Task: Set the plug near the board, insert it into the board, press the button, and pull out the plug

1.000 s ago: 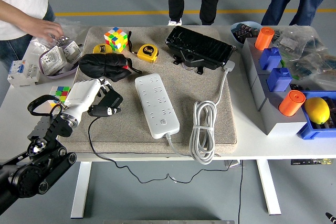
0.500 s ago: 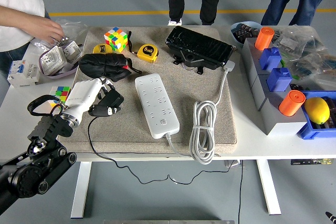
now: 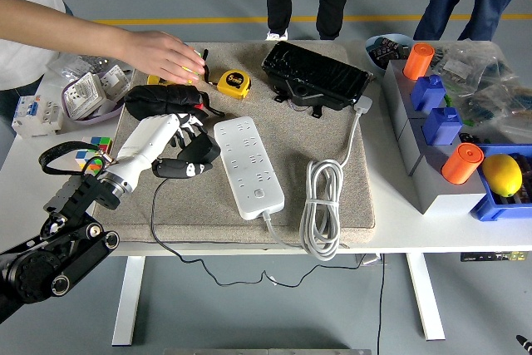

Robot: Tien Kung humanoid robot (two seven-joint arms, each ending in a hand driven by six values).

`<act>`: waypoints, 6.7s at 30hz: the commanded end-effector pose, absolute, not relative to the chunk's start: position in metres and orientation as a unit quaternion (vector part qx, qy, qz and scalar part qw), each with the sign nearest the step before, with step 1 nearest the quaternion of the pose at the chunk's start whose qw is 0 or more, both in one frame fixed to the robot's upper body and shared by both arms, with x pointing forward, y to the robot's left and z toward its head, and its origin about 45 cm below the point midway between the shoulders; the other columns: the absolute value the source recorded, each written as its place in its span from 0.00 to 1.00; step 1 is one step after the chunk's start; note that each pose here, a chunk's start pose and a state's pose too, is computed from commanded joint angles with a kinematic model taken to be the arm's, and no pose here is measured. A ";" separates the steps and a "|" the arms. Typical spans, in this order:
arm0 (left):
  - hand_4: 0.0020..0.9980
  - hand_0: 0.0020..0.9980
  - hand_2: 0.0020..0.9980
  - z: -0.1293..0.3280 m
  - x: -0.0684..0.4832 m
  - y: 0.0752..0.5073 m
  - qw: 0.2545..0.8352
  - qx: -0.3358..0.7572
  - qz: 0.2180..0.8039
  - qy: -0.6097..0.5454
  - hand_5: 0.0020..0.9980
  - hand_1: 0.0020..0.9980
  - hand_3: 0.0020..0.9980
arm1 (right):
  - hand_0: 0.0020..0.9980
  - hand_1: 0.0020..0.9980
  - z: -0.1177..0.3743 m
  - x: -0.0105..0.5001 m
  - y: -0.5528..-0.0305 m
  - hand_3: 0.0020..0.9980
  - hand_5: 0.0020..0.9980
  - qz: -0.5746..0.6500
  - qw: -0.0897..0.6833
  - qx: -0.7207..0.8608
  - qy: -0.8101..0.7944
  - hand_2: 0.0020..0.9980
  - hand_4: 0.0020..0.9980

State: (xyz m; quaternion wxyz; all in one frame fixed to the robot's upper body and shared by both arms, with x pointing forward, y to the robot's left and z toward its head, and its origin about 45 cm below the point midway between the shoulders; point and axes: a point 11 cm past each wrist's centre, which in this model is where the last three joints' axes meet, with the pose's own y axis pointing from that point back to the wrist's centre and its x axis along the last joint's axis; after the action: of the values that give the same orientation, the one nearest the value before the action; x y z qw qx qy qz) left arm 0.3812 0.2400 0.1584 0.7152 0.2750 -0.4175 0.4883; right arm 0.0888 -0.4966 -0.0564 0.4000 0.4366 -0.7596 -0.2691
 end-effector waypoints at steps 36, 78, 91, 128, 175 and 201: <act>0.86 0.30 0.42 0.154 0.397 0.214 0.730 0.291 0.413 -0.460 0.00 0.37 0.54 | 0.60 0.61 -0.055 0.093 -0.496 0.55 0.32 -0.267 0.396 0.441 -0.760 0.59 0.92; 0.86 0.31 0.43 0.150 0.402 0.215 0.721 0.313 0.406 -0.467 0.00 0.38 0.54 | 0.60 0.61 -0.055 0.096 -0.494 0.55 0.32 -0.265 0.394 0.445 -0.760 0.59 0.92; 0.87 0.34 0.46 0.148 0.401 0.215 0.720 0.320 0.400 -0.468 0.00 0.41 0.54 | 0.60 0.61 -0.054 0.098 -0.494 0.55 0.32 -0.263 0.392 0.446 -0.760 0.59 0.92; 1.00 0.45 0.55 0.147 0.403 0.219 0.720 0.335 0.394 -0.463 0.30 0.54 0.59 | 0.60 0.60 -0.053 0.102 -0.493 0.55 0.31 -0.259 0.387 0.449 -0.762 0.59 0.91; 0.99 0.92 0.97 0.141 0.354 0.246 0.760 0.253 0.508 -0.317 1.00 0.97 0.95 | 0.60 0.60 -0.052 0.100 -0.496 0.55 0.31 -0.252 0.392 0.450 -0.762 0.59 0.90; 0.98 0.91 0.94 0.120 0.325 0.229 0.768 0.291 0.452 -0.348 1.00 0.94 0.90 | 0.60 0.59 -0.050 0.100 -0.497 0.55 0.31 -0.247 0.389 0.450 -0.765 0.58 0.90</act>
State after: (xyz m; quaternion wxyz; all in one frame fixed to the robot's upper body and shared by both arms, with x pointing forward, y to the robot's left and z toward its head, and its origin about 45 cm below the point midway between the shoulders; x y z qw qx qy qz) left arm 0.3253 0.2288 0.1197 0.7682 0.2906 -0.3482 0.4520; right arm 0.1001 -0.4967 -0.0501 0.3895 0.4498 -0.7647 -0.2474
